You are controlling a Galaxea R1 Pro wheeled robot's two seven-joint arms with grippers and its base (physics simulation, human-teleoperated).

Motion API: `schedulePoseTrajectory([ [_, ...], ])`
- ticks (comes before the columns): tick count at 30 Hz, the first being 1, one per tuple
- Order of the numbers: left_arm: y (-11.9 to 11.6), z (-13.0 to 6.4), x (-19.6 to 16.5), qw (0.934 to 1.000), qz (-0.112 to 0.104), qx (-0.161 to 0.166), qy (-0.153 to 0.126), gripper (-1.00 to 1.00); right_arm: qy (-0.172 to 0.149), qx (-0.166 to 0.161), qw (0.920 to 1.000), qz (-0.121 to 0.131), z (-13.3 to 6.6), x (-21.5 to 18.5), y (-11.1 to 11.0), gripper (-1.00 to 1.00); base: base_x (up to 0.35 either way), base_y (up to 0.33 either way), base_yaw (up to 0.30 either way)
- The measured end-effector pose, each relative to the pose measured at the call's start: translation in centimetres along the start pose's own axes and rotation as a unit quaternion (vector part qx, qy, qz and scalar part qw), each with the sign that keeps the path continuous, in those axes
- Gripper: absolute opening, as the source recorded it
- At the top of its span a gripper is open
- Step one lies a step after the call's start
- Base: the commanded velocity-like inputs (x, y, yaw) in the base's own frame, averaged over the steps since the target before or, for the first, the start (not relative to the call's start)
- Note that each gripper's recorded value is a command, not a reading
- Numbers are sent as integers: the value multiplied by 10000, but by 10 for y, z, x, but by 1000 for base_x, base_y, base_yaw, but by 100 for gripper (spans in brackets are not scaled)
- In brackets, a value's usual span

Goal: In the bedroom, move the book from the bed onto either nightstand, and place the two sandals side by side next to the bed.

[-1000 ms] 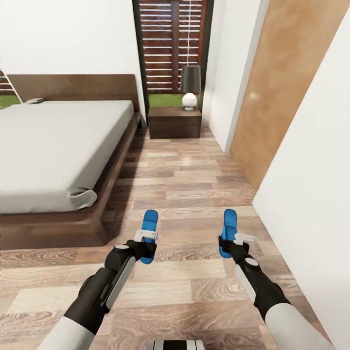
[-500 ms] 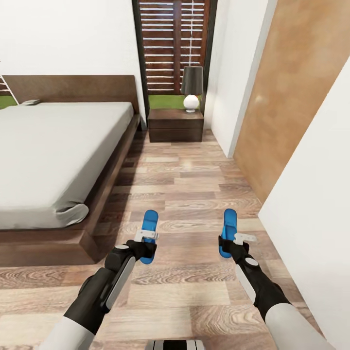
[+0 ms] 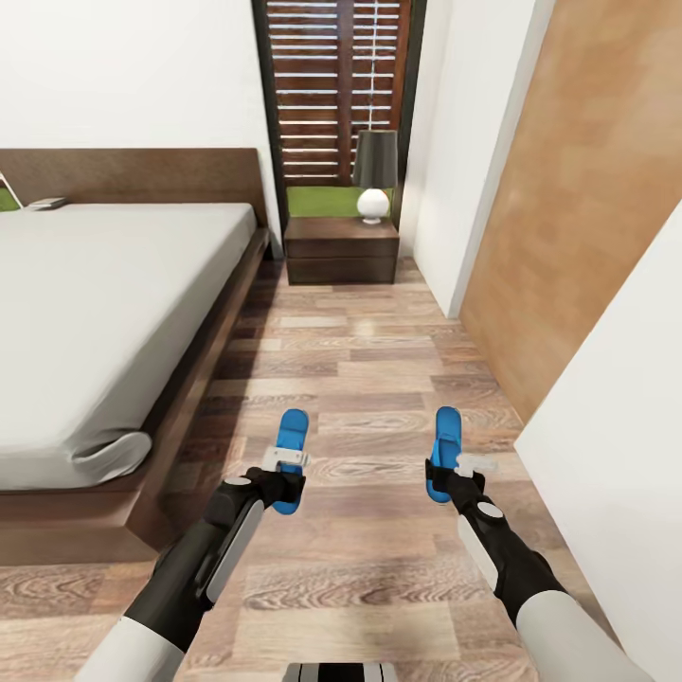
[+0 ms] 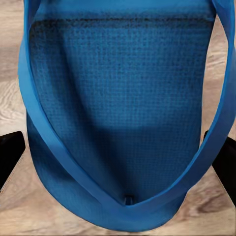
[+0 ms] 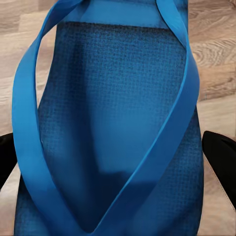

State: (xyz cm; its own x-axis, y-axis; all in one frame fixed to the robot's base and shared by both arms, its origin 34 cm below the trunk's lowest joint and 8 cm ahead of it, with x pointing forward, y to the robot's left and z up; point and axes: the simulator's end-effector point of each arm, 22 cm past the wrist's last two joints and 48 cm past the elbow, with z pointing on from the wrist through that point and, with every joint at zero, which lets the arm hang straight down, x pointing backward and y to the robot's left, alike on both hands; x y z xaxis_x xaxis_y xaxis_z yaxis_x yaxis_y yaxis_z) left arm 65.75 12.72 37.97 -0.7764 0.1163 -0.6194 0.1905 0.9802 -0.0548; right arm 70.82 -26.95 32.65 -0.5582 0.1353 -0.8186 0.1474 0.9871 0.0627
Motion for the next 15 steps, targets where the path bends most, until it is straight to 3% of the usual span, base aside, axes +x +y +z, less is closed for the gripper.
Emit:
schedulePoseTrajectory([
  [15, -1, 0, 0, 10000, 7, 7, 2, -100, 16, 1, 10000, -2, 0, 1, 0, -100, 332, -25, 0],
])
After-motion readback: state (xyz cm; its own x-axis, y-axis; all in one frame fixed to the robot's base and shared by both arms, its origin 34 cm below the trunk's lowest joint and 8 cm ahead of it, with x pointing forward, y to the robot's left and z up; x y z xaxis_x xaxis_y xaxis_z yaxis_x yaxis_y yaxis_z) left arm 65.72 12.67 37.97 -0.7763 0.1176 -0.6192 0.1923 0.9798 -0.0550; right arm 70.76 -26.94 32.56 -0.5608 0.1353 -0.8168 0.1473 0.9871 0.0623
